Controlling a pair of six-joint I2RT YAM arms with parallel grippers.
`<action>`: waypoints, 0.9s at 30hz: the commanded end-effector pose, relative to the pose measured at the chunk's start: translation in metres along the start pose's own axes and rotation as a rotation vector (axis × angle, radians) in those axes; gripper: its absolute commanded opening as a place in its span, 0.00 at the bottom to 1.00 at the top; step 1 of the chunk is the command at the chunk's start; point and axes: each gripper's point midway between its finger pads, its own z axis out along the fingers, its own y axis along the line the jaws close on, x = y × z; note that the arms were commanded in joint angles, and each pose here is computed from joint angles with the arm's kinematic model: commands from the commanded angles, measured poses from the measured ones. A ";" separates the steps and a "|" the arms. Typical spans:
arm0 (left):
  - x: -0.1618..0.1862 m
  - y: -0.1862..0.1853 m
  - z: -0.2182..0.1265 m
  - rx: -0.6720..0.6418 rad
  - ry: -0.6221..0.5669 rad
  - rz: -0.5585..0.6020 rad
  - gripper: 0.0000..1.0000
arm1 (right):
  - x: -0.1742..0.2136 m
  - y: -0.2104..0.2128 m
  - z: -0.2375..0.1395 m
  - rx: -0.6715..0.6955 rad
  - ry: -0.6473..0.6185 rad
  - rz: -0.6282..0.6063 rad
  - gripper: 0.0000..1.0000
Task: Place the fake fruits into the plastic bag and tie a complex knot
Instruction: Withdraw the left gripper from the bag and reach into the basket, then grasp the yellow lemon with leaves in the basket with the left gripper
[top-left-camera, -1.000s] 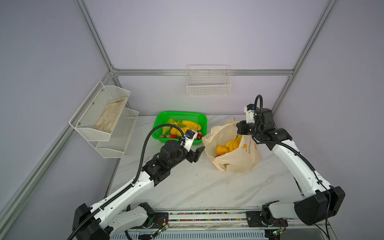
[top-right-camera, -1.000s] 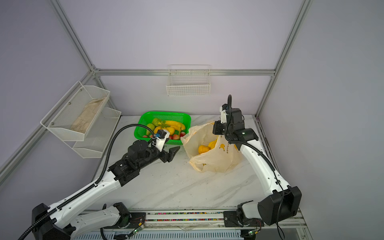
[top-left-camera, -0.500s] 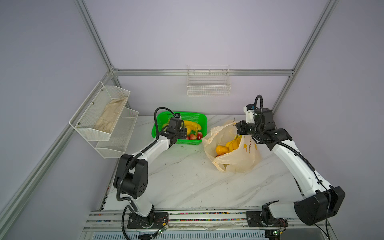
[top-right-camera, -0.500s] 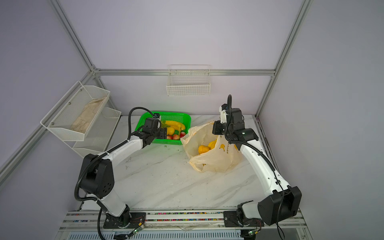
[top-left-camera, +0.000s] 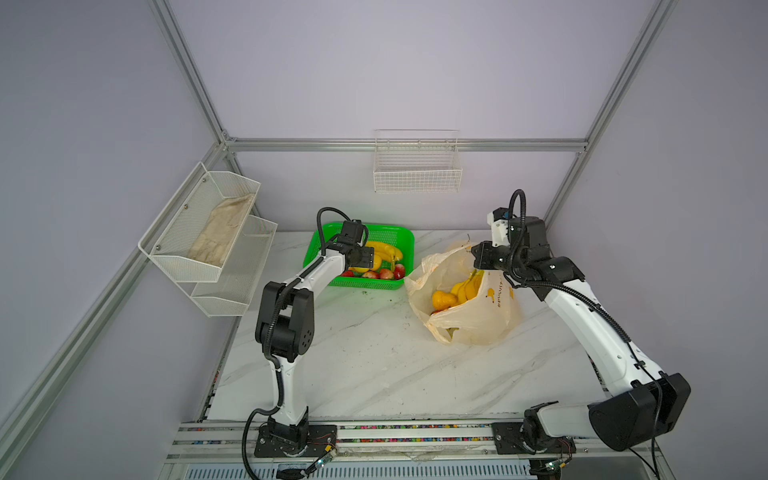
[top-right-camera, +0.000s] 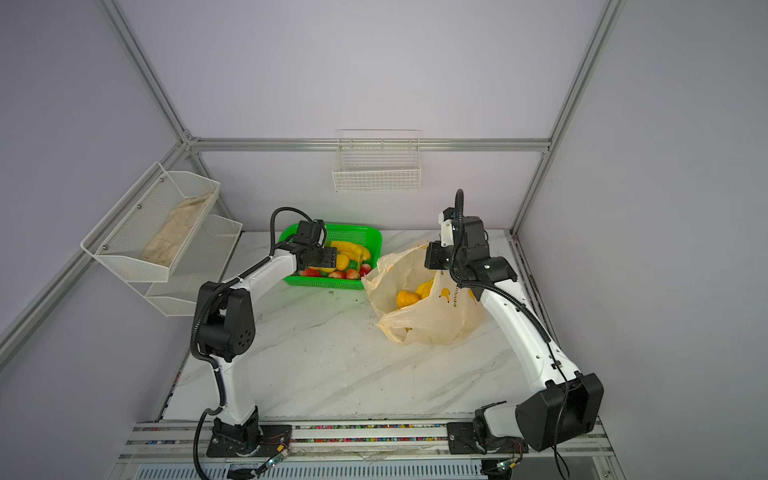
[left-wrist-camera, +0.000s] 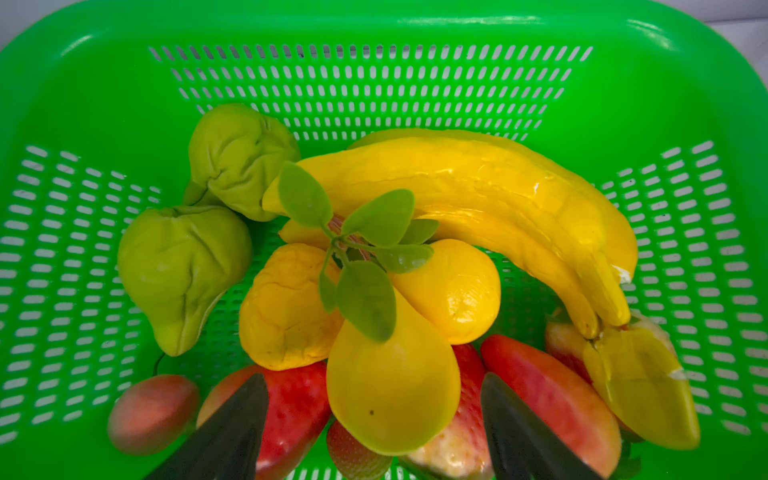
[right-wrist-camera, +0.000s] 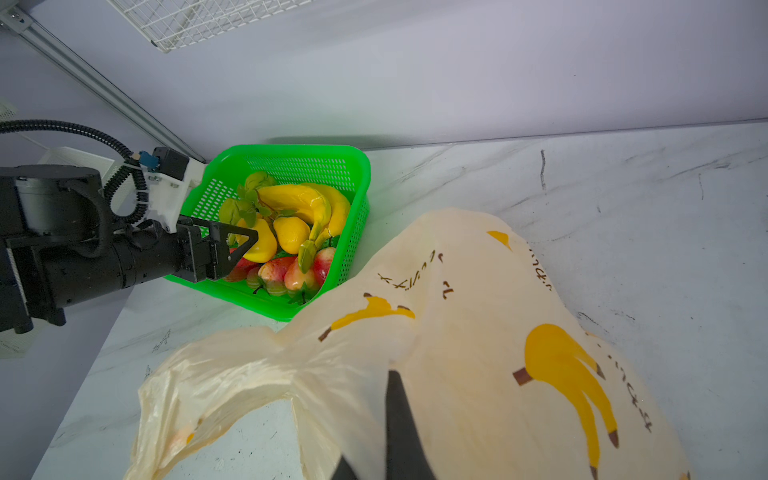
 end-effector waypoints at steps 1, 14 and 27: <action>-0.025 -0.006 -0.008 0.036 -0.036 -0.010 0.78 | -0.006 0.002 -0.006 -0.009 -0.023 -0.009 0.00; -0.023 -0.010 0.022 0.035 -0.011 0.011 0.72 | -0.007 0.003 -0.009 -0.011 -0.025 -0.011 0.00; -0.054 -0.006 -0.032 0.037 -0.117 0.020 0.55 | -0.006 0.003 -0.007 -0.013 -0.021 -0.011 0.00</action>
